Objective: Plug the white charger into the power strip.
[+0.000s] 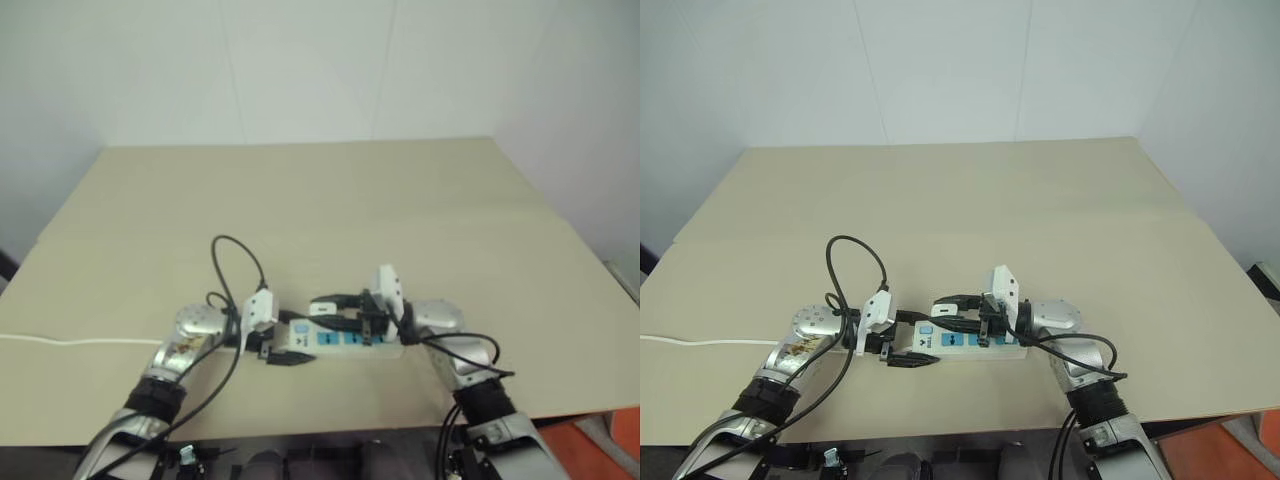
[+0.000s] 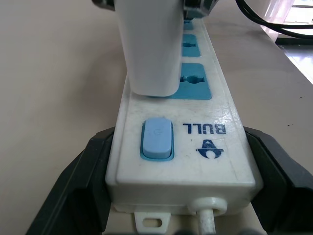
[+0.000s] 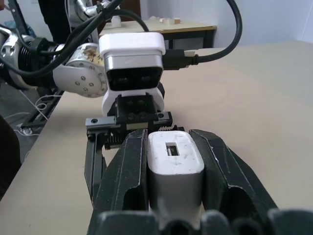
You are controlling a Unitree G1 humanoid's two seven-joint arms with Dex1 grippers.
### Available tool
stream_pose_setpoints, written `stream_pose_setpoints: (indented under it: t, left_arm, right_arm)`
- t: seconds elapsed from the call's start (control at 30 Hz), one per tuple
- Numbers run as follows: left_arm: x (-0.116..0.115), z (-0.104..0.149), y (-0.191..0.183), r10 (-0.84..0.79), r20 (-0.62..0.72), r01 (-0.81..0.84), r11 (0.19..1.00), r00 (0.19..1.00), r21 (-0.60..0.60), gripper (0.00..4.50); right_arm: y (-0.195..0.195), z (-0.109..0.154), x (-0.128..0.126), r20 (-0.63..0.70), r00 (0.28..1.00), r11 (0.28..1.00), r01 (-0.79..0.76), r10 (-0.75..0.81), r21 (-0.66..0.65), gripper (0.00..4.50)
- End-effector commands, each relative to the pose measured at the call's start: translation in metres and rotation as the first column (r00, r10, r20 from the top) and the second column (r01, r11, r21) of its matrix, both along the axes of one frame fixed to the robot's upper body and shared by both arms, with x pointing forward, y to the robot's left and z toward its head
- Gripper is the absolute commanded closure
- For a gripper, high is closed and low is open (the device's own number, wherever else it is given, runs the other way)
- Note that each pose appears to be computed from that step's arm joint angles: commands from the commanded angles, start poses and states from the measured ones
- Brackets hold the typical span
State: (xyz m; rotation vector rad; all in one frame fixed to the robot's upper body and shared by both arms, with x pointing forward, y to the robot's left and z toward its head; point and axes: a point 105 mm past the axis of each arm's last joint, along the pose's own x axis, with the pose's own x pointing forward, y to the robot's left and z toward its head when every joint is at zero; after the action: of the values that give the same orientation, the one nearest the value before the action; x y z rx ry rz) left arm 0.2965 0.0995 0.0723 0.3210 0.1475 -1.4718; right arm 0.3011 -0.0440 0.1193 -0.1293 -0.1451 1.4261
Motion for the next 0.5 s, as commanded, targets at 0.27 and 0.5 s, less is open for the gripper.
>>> stream_pose_setpoints:
  t: [0.27,0.5]
  left_arm:
    - [0.001,-0.008,0.019,0.035,-0.016,-0.034,0.996,0.999,0.086,1.19]
    - [0.002,-0.006,0.025,0.057,-0.007,-0.056,0.994,0.998,0.090,1.19]
  right_arm:
    - [-0.036,-0.056,0.004,-0.160,0.985,0.987,0.046,-0.071,-0.155,3.37]
    - [-0.048,-0.082,-0.004,-0.224,0.973,0.970,0.000,-0.056,-0.244,3.37]
